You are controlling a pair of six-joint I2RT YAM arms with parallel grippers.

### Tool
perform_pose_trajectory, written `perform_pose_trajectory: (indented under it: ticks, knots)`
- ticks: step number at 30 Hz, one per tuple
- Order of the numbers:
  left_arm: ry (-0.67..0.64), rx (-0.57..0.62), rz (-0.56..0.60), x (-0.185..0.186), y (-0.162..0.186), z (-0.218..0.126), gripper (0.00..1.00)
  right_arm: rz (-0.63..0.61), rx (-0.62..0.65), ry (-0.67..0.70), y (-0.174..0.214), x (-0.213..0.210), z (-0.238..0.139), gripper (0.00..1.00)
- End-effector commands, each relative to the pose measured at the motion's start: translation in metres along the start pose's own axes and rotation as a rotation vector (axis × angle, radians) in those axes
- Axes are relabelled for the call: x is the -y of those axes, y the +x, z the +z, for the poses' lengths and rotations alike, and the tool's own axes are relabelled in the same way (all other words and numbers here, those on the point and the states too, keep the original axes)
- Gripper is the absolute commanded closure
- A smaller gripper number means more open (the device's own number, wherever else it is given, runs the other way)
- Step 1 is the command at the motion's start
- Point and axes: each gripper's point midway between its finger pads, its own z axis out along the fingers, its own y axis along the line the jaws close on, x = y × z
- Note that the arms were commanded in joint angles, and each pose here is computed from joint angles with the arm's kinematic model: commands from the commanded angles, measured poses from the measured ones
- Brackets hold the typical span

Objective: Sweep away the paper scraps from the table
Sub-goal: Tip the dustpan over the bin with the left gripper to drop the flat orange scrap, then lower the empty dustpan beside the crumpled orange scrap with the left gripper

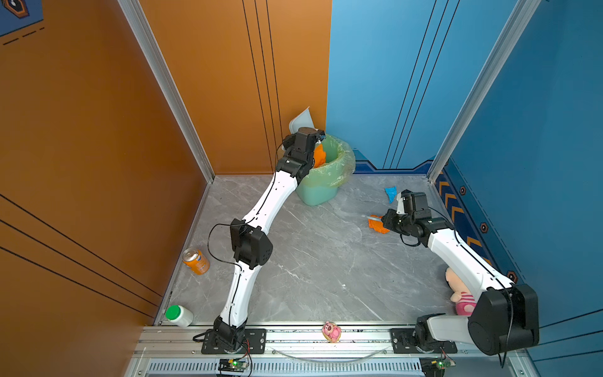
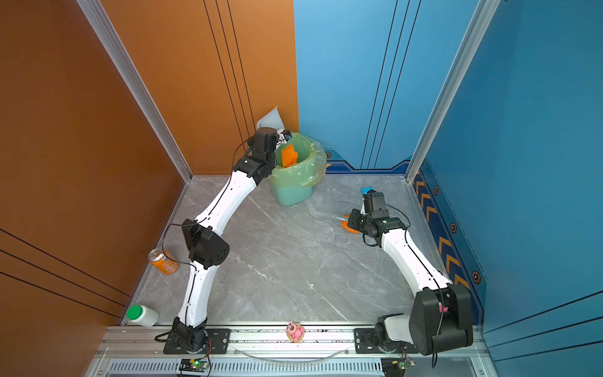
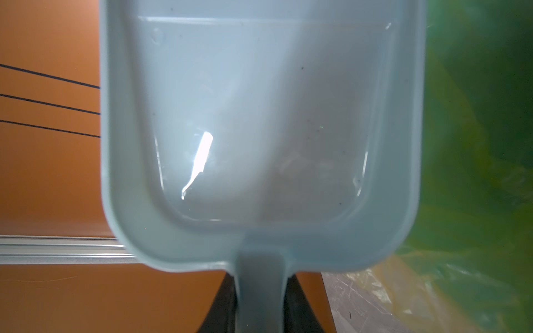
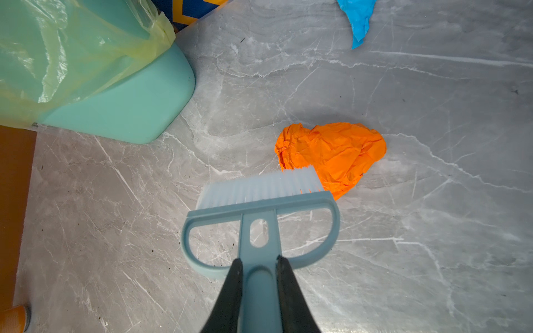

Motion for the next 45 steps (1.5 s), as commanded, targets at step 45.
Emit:
perform_pose_trajectory:
  ticks: [45]
  knots:
    - [0.673, 0.305, -0.461, 0.101, 0.022, -0.208, 1.0, 0.133, 0.164, 0.192, -0.04, 0.051, -0.035, 1.0]
